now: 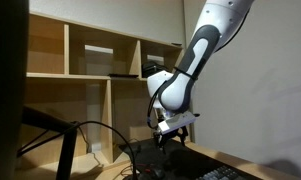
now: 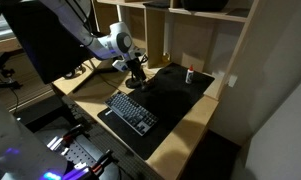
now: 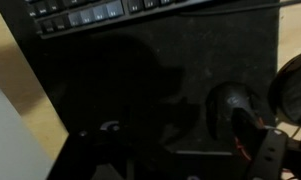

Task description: Move the mouse closer to the white bottle

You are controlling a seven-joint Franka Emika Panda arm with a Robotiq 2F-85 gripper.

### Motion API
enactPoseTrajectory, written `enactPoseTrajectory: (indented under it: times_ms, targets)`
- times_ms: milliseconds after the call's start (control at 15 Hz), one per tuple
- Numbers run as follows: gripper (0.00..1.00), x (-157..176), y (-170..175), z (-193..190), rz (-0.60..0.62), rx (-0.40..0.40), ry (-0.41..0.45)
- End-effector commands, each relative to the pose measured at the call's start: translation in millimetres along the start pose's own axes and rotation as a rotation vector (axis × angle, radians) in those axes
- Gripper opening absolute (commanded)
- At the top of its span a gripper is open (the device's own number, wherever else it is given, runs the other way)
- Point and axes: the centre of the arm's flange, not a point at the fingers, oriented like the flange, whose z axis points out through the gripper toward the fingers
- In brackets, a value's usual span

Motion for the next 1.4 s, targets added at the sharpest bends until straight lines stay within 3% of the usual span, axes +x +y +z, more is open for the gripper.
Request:
enactPoseTrajectory:
  times_ms: [0,200,333,600,733,800,933,1333]
  targets:
    - [1.00,12.7,-0.2,12.2,0.020,-0.004,0.005]
    - [1.00,30.4,-3.6,25.6,0.034,-0.009,0.014]
    - [1.00,38.8,-5.6,28.4,-0.116,0.063,0.057]
    - [1.00,68.2,-5.1,62.1,-0.238,0.232,0.157]
    - [1.00,78.1,-5.0,79.2,-0.274,0.308,0.083]
    - [1.00,52.7,-6.8,59.5,-0.222,0.243,0.135]
    - [1.00,56.2,-7.7,74.7,-0.244,0.299,0.111]
    - [1.00,51.1,-33.7,75.7,-0.328,0.340,0.071]
